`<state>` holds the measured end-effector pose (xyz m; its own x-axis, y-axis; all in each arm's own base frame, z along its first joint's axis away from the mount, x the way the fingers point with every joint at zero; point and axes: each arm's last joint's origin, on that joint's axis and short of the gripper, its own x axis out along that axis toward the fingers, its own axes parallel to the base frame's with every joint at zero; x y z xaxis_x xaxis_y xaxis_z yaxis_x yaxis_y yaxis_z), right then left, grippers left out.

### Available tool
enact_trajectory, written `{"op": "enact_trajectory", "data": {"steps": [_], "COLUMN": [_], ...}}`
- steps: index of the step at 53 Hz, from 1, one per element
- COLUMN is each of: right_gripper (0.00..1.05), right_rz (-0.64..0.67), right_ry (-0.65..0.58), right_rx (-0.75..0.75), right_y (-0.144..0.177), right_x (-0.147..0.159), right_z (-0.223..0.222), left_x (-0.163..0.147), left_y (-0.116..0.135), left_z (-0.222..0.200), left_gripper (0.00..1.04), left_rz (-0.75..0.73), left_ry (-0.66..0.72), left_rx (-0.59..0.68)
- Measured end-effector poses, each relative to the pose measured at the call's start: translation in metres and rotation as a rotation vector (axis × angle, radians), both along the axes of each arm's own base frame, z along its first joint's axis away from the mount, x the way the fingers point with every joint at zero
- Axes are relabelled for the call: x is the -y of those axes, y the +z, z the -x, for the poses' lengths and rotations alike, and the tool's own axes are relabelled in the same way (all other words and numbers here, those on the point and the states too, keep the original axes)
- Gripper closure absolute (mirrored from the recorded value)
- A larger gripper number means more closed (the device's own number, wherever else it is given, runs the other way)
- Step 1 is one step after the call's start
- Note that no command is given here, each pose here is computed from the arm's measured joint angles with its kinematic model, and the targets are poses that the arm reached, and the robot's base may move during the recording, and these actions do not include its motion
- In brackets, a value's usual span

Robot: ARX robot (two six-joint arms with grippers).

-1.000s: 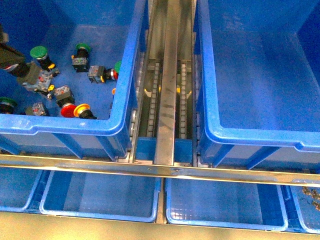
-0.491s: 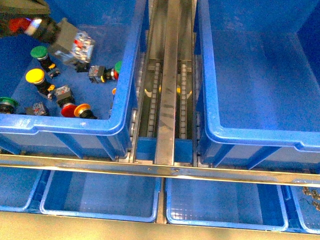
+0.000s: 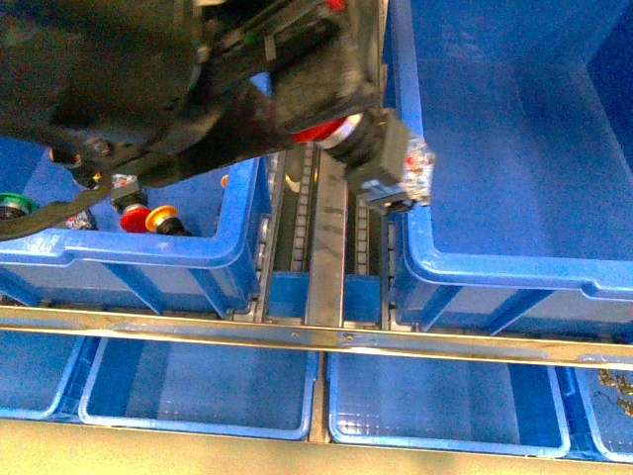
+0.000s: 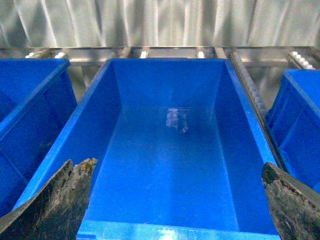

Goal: Pick red and yellow buttons and place in box

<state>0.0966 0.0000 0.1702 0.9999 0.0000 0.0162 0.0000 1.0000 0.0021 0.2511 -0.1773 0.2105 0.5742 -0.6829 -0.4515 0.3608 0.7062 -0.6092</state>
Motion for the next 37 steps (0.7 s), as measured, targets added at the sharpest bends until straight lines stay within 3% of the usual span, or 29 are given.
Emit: {"op": "enact_trajectory", "data": {"steps": [23, 37], "right_gripper": [0.06, 0.06], "right_rz": [0.0, 0.0], "right_ry": [0.0, 0.0], "right_rx": [0.0, 0.0], "right_y": [0.0, 0.0], "right_x": [0.0, 0.0], "right_z": [0.0, 0.0], "left_x": [0.033, 0.033], "left_y": [-0.005, -0.003], "left_z": [-0.003, -0.007], "left_gripper": [0.7, 0.7], "left_rz": [0.117, 0.22], "left_ry": [0.062, 0.084], "left_rx": [-0.133, -0.229]}}
